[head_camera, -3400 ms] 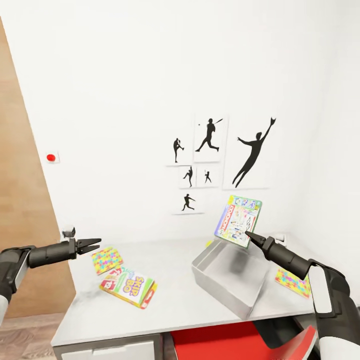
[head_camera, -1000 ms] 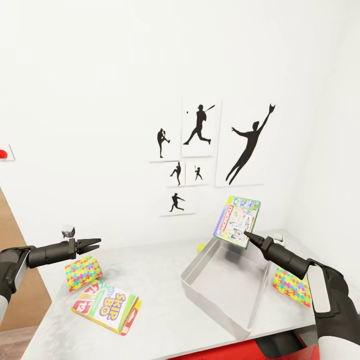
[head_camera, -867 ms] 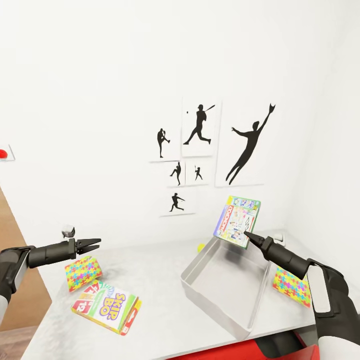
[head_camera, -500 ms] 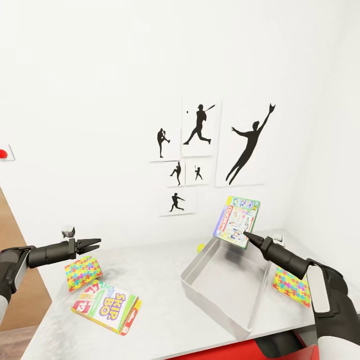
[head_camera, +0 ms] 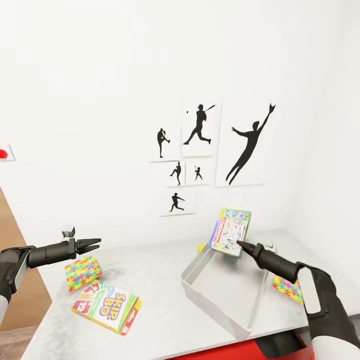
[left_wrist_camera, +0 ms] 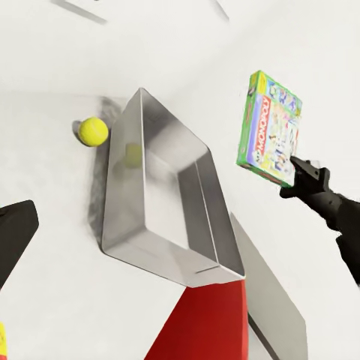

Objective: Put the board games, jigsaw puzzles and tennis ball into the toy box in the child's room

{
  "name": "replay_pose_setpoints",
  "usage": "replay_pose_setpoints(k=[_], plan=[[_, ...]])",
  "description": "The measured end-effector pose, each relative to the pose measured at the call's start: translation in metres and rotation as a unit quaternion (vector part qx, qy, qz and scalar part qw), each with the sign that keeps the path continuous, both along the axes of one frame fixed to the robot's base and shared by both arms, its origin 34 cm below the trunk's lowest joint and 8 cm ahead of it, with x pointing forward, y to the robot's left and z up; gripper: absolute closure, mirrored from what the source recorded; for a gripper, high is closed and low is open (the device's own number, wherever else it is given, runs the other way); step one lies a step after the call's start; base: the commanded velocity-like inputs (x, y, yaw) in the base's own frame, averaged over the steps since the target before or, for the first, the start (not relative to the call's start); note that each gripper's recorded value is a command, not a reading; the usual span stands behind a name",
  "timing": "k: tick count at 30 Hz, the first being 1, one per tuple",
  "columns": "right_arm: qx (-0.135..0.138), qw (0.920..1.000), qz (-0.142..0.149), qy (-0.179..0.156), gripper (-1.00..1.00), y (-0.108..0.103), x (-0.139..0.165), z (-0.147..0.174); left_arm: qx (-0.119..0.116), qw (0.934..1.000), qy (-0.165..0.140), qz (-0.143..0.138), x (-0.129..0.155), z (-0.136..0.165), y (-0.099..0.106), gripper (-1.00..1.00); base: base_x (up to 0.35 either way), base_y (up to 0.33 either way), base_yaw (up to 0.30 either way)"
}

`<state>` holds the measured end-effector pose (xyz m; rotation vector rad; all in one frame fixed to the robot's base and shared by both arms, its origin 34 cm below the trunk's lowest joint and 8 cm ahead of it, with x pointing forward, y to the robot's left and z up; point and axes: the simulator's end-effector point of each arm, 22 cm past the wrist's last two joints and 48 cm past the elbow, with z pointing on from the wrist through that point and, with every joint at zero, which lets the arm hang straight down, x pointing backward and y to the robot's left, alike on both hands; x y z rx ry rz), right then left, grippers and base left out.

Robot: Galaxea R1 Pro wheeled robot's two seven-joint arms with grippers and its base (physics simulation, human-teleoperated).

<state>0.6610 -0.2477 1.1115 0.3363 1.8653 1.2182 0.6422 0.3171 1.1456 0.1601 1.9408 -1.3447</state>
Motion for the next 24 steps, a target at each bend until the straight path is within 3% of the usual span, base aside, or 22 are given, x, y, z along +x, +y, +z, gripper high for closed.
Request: replay_pose_setpoints(k=[2,12,24], plan=[[-0.004,0.9991,-0.006,0.042,1.0,-0.002,0.005,-0.027,0.0,1.0,0.0,0.0,0.0,0.0,0.0,-1.0,0.0,0.0,0.0],[0.004,0.991,-0.022,0.132,1.0,-0.019,0.057,-0.04,0.001,1.0,0.0,0.0,0.0,0.0,0.0,-1.0,0.0,0.0,0.0],[-0.006,0.9887,-0.043,0.144,1.0,-0.053,0.064,-0.037,0.002,1.0,0.001,0.0,0.0,-0.001,0.0,-1.0,0.0,0.0,0.0]])
